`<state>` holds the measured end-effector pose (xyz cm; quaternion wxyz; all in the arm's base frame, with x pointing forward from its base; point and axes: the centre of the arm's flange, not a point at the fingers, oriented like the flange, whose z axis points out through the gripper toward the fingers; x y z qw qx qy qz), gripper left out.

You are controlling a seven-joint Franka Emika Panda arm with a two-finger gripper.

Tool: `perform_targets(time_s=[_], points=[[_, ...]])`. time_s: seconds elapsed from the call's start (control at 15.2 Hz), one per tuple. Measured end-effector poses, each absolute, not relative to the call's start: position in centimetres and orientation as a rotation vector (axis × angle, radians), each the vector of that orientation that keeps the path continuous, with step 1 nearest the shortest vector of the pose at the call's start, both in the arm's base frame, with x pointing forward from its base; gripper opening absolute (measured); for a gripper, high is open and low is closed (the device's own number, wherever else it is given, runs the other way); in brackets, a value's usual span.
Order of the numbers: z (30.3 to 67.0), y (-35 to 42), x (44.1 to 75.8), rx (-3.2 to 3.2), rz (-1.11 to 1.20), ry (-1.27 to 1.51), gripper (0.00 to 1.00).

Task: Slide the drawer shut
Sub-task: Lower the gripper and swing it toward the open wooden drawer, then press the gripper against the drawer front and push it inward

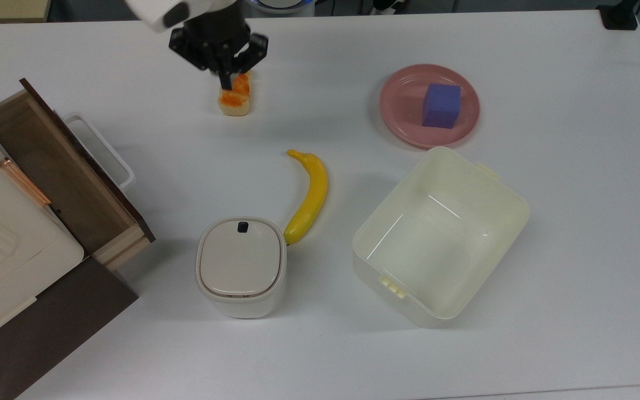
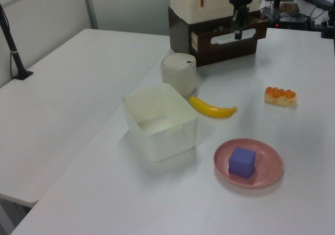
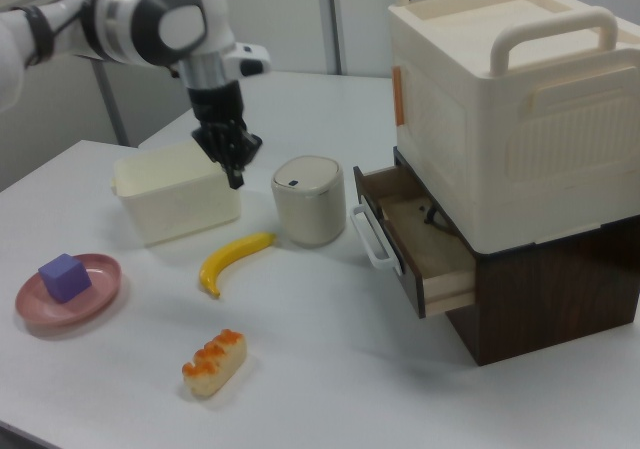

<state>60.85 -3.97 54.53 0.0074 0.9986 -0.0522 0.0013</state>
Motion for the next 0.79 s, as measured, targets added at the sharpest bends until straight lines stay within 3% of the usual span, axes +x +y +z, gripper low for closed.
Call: perform_targets(time_s=[0.53, 0.79], points=[[44.3, -10.4, 64.3, 2.997, 0.038, -0.916, 0.01], [43.5, -14.8, 64.9, 2.907, 0.175, -1.120, 0.01]])
